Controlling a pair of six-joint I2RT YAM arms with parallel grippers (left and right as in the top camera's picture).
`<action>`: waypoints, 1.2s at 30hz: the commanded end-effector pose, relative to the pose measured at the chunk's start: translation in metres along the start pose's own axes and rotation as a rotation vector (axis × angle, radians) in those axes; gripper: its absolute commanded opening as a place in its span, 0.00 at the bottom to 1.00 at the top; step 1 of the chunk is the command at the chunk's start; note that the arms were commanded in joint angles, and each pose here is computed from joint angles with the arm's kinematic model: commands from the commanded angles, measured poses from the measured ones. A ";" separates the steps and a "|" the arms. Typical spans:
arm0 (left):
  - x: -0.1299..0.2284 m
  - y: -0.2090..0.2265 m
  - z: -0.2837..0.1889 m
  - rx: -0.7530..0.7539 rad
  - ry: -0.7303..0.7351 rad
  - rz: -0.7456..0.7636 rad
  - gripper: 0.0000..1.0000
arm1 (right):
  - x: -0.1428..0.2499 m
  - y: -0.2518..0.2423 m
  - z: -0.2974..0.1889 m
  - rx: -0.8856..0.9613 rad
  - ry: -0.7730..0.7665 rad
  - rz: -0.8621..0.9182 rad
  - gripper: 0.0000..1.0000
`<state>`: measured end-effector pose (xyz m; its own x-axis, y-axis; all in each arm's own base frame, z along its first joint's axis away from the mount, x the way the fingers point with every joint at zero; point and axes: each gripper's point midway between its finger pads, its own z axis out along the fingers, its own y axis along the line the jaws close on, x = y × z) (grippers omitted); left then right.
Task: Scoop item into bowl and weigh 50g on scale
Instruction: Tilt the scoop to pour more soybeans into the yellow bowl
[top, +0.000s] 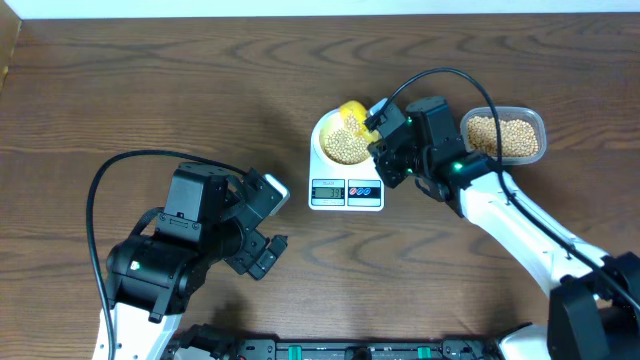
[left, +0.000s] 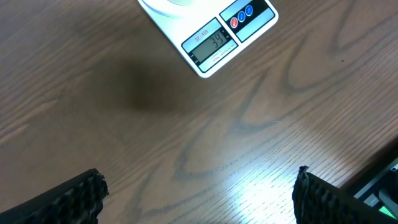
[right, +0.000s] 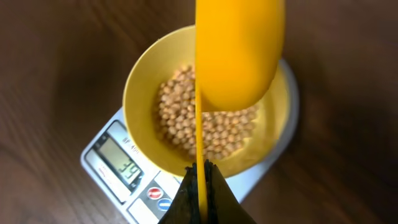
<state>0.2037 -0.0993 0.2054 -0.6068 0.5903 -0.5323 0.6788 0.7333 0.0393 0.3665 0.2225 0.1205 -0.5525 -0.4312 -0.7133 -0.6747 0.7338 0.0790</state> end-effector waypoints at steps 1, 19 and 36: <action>-0.007 0.004 -0.007 -0.019 -0.020 0.006 0.98 | -0.006 -0.005 -0.008 0.051 -0.010 -0.022 0.01; -0.008 0.004 -0.007 -0.019 -0.021 0.006 0.98 | 0.005 -0.003 -0.008 0.043 0.038 -0.081 0.01; -0.008 0.004 -0.007 -0.019 -0.021 0.006 0.98 | 0.006 -0.007 -0.008 0.065 0.048 -0.223 0.01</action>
<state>0.2037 -0.0993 0.2054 -0.6068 0.5903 -0.5323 0.6788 0.7333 0.0393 0.3644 0.2071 0.1131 -0.4813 -0.5682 -0.6674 -0.7192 0.6913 -0.0699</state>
